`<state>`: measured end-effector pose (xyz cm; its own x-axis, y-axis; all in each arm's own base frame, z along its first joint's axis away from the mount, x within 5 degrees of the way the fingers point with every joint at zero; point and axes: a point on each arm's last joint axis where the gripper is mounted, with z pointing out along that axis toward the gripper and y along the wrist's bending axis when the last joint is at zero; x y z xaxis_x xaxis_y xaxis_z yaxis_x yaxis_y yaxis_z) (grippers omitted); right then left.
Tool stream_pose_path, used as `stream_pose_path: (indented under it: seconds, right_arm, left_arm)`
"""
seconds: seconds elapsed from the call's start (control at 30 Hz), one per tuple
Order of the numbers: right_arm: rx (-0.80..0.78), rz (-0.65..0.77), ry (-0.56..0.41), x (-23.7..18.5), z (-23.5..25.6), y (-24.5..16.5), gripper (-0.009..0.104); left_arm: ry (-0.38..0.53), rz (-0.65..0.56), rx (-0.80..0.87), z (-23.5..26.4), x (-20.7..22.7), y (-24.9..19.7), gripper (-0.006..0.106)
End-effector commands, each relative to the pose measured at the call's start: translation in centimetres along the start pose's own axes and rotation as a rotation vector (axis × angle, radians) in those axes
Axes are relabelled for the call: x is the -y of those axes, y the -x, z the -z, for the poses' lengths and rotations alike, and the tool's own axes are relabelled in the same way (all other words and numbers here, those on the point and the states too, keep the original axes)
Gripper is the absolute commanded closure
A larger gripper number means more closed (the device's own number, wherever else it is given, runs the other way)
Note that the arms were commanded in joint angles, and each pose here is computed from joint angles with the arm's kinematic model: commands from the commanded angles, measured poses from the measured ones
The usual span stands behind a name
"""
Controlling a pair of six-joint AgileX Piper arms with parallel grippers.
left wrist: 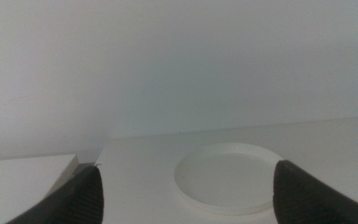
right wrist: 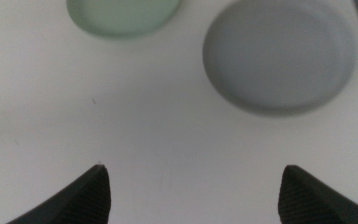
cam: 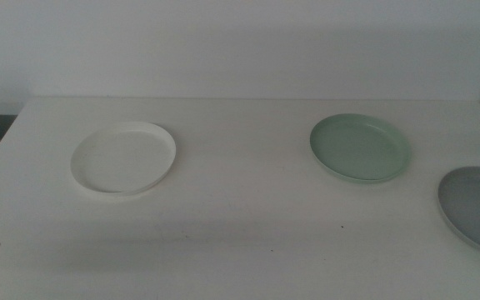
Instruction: Stack the three bowls on top of each other.
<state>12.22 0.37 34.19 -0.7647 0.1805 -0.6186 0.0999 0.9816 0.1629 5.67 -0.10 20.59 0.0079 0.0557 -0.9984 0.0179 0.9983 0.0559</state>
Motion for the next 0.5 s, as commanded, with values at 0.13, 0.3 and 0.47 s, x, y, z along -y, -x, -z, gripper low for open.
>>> stream_pose_path:
  seconds: [0.13,0.3,0.47]
  right_arm:
    - [-0.176,-0.003,-0.013,-0.1,-2.8,1.2,0.002]
    - [-0.232,0.023,-0.068,0.2,-5.0,3.4,0.004]
    - [-0.269,-0.004,-0.132,1.2,-6.5,6.2,0.014]
  left_arm:
    - [-0.002,0.001,0.019,0.0,0.0,0.2,0.007]
    - [-0.002,0.001,0.019,0.0,0.0,0.2,0.007]
    - [-0.002,0.001,0.019,0.0,0.0,0.2,0.007]
